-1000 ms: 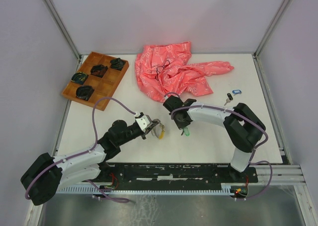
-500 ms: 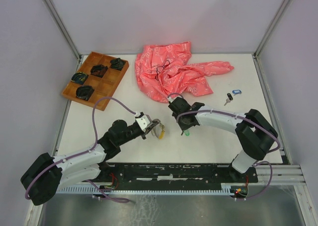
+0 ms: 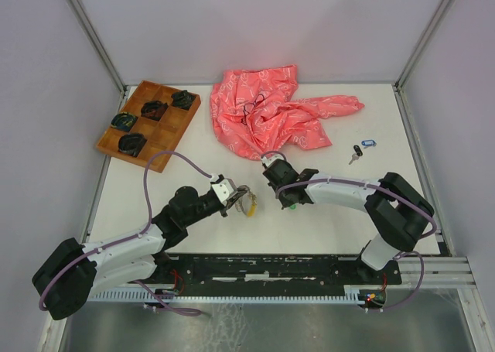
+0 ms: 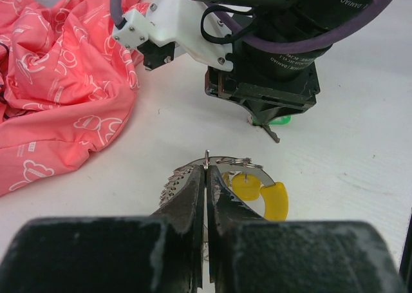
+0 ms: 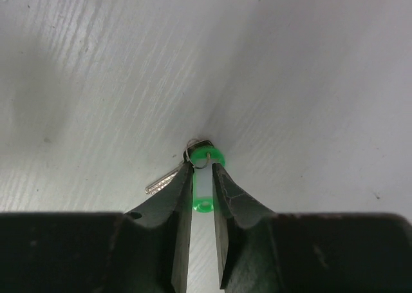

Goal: Put the keys on the keyring

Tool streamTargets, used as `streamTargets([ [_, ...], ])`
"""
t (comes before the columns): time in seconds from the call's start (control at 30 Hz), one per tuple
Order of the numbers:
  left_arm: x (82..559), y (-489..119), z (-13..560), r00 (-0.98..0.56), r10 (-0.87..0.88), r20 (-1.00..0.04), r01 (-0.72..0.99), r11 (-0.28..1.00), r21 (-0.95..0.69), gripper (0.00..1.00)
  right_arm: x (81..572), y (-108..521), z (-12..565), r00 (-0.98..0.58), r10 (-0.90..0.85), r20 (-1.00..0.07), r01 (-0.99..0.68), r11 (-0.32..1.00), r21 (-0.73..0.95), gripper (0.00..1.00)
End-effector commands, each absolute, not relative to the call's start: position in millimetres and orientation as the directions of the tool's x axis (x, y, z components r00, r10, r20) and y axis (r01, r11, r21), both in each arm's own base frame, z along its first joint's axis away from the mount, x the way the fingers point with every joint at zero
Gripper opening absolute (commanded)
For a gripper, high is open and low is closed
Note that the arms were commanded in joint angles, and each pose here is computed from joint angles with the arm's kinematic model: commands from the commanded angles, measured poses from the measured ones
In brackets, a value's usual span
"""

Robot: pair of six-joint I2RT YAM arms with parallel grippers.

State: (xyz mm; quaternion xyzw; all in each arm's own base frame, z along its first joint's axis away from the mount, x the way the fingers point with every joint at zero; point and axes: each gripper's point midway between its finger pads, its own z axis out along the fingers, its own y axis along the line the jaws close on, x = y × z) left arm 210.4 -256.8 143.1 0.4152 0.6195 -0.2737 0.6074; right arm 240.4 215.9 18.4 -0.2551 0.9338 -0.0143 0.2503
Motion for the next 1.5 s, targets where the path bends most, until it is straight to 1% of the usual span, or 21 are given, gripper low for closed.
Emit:
streamTargets([
  [0.0, 213, -264, 166, 0.137, 0.145, -0.98, 0.847, 0.495, 0.192, 0.03, 255, 225, 34, -0.701, -0.454, -0.55, -0.448, 0.88, -0.155, 0.24],
  [0.17, 213, -263, 166, 0.139, 0.145, -0.98, 0.847, 0.495, 0.194, 0.03, 255, 225, 34, -0.7, -0.454, -0.551, -0.449, 0.88, -0.154, 0.22],
  [0.63, 213, -264, 166, 0.139, 0.144, -0.98, 0.848, 0.493, 0.193, 0.03, 258, 229, 39, -0.685, -0.445, -0.577, -0.452, 0.881, -0.142, 0.21],
  [1.07, 212, -265, 165, 0.138, 0.146, -0.98, 0.851, 0.488, 0.193, 0.03, 259, 224, 26, -0.694, -0.462, -0.552, -0.446, 0.878, -0.175, 0.17],
  [1.47, 212, -265, 164, 0.136, 0.148, -0.98, 0.853, 0.485, 0.192, 0.03, 258, 224, 18, -0.698, -0.47, -0.54, -0.452, 0.874, -0.178, 0.16],
])
